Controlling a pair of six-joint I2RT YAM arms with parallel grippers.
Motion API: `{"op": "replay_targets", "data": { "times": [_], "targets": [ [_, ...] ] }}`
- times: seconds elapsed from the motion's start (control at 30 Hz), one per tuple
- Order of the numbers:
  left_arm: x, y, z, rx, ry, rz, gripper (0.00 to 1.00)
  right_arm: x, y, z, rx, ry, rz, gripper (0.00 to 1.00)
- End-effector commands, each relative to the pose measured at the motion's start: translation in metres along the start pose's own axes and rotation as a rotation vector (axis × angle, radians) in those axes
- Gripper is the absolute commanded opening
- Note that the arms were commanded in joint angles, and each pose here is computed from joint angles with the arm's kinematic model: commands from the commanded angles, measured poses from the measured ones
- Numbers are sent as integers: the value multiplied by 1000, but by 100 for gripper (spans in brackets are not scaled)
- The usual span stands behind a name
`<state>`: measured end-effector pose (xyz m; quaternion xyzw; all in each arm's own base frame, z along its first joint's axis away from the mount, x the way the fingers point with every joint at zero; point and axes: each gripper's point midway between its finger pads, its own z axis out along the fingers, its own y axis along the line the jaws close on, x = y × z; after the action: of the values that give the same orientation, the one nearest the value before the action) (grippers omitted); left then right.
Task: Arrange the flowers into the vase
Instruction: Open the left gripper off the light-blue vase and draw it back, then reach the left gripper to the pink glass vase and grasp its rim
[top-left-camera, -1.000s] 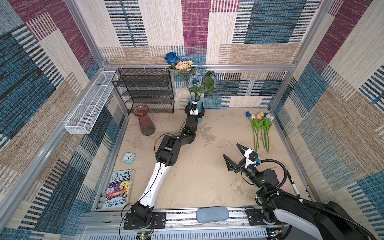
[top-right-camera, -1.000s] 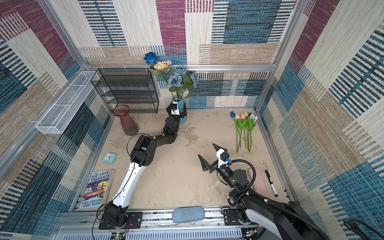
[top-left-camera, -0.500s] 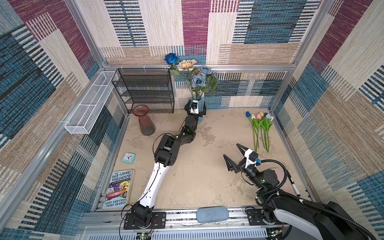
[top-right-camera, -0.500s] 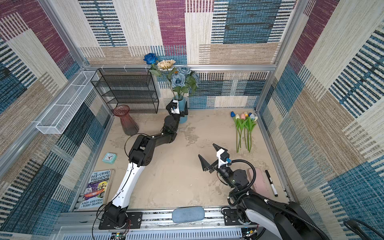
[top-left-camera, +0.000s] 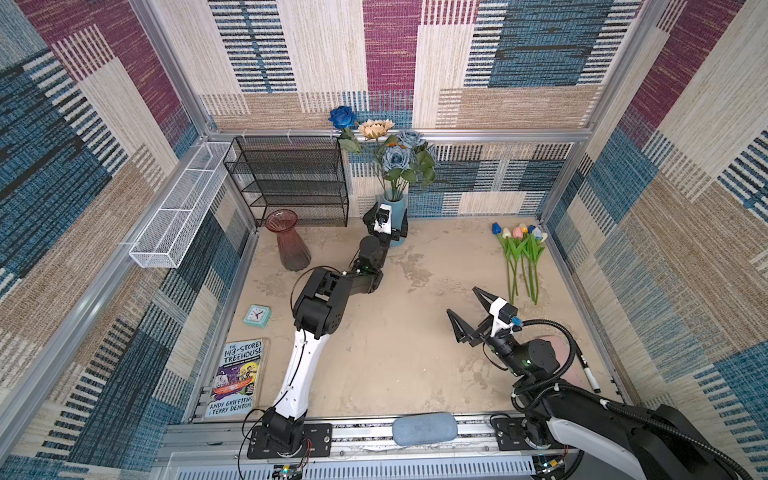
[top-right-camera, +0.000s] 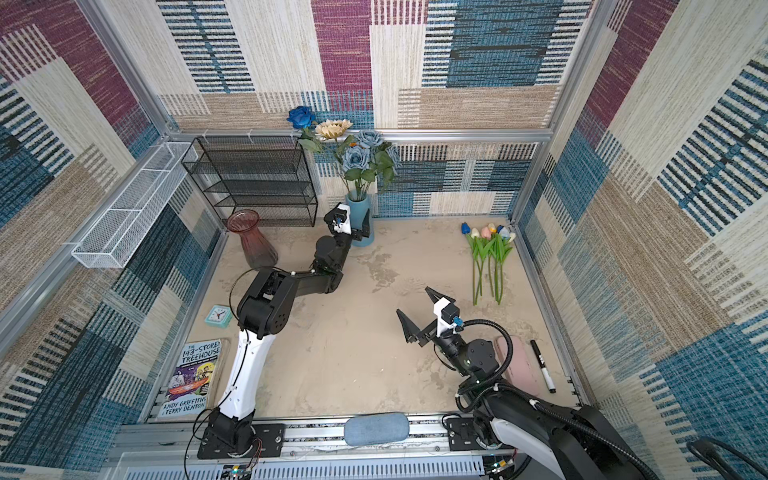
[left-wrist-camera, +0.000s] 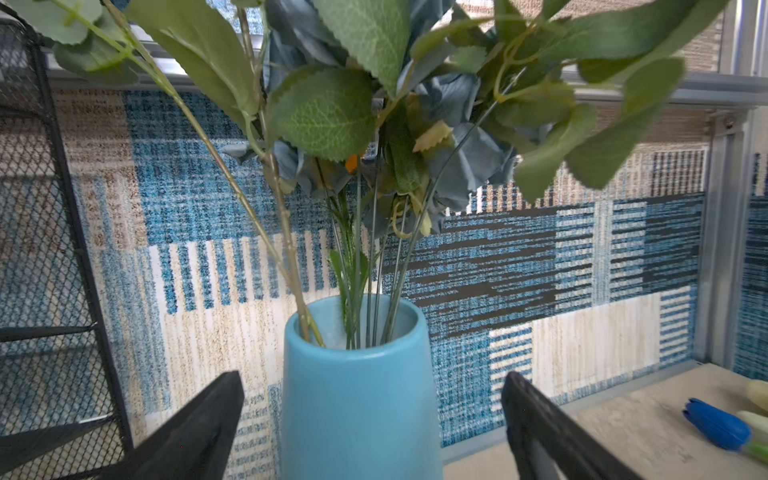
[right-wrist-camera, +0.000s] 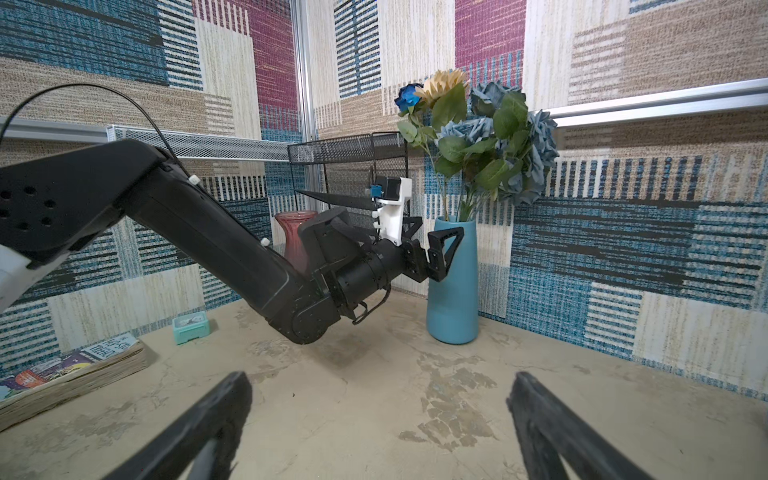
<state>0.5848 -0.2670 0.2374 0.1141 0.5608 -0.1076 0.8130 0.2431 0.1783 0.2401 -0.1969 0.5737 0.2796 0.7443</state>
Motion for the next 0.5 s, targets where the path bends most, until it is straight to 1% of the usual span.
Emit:
{"op": "replay_targets", "data": {
  "times": [0.0, 0.07, 0.23, 0.3, 0.4, 0.47],
  "targets": [
    [-42, -7, -20, 69, -74, 35, 100, -5, 3, 0, -17, -18, -2, 100],
    [-57, -5, -44, 85, -50, 51, 100, -5, 7, 0, -38, -16, -16, 100],
    [-94, 28, -123, 23, 58, 73, 99, -3, 9, 3, -53, 4, -26, 100],
    [-91, 49, -156, -13, 149, 94, 100, -2, 10, 4, -62, 7, -25, 100],
    [-76, 86, -199, -70, 288, 126, 100, -3, 13, 4, -79, 5, -25, 100],
    [-72, 109, -224, -129, 319, 167, 100, -3, 14, 4, -81, 7, -23, 100]
  ]
}}
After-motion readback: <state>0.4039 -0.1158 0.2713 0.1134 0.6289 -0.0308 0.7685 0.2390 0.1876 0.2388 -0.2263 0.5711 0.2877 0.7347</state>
